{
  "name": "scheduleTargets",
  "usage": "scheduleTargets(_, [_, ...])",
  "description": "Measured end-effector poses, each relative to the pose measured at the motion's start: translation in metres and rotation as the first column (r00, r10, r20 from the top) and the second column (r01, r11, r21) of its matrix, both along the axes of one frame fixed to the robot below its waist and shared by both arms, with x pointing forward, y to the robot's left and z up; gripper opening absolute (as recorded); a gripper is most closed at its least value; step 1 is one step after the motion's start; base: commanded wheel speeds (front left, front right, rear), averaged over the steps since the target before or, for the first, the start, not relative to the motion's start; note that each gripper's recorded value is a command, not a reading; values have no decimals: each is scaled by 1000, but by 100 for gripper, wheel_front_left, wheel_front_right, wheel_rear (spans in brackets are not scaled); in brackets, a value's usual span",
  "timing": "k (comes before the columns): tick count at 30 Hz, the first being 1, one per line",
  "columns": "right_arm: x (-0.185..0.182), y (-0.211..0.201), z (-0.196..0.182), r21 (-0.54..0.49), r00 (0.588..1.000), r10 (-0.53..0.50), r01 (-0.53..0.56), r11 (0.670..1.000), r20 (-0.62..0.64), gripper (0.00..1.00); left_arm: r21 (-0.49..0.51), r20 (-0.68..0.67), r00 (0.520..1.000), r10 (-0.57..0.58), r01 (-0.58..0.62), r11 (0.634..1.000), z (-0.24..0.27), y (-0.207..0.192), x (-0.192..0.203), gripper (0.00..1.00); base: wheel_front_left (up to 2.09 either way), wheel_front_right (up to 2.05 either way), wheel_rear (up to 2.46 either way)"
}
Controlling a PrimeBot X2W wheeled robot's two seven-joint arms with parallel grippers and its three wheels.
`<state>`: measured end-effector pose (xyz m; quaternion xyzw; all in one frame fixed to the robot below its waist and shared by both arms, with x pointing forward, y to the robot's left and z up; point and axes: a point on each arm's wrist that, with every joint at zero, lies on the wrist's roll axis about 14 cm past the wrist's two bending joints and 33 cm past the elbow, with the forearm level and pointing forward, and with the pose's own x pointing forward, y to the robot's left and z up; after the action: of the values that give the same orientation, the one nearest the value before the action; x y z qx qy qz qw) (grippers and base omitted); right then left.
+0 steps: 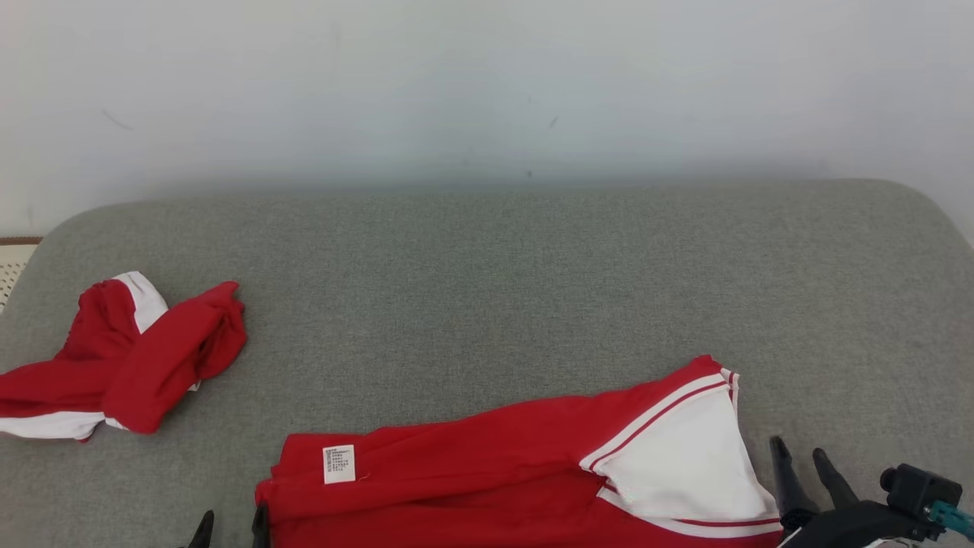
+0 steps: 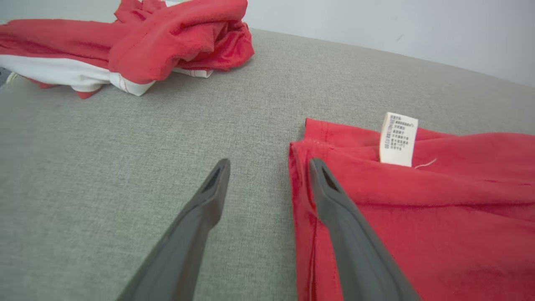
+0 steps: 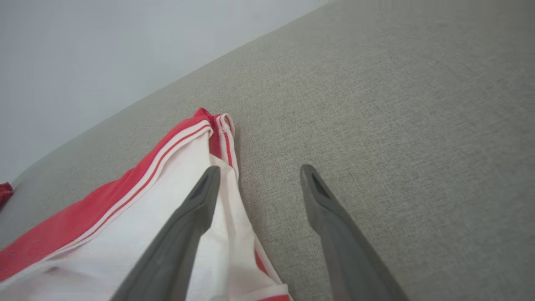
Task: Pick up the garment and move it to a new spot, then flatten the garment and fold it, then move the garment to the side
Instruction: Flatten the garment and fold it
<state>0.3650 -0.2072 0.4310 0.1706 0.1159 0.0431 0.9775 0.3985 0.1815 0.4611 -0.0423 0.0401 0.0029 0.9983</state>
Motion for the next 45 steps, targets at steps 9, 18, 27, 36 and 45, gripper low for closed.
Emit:
scheduleTargets(9, [9, 19, 6, -42, 998, 54, -52, 998, 33, 100, 3, 0, 1000, 30, -30, 1000, -2, 6, -18, 100, 0, 0, 0])
scheduleTargets(18, [16, 23, -20, -99, 994, 85, -91, 991, -64, 100, 11, 18, 998, 52, -52, 999, 3, 11, -22, 100, 0, 0, 0])
scheduleTargets(27, [21, 33, -44, -111, 979, 120, -139, 984, -162, 100, 15, 9, 998, 64, -64, 998, 0, 15, -22, 100, 0, 0, 0])
scheduleTargets(36, [25, 42, -51, -104, 968, 153, -176, 979, -199, 0, 27, 24, 996, 83, -83, 996, 4, 23, -23, 100, 0, 0, 0])
scheduleTargets(45, [36, -31, -32, -168, 987, -17, -10, 986, -162, 0, 23, 25, 998, 59, -59, 998, 4, 14, -22, 100, 0, 0, 0])
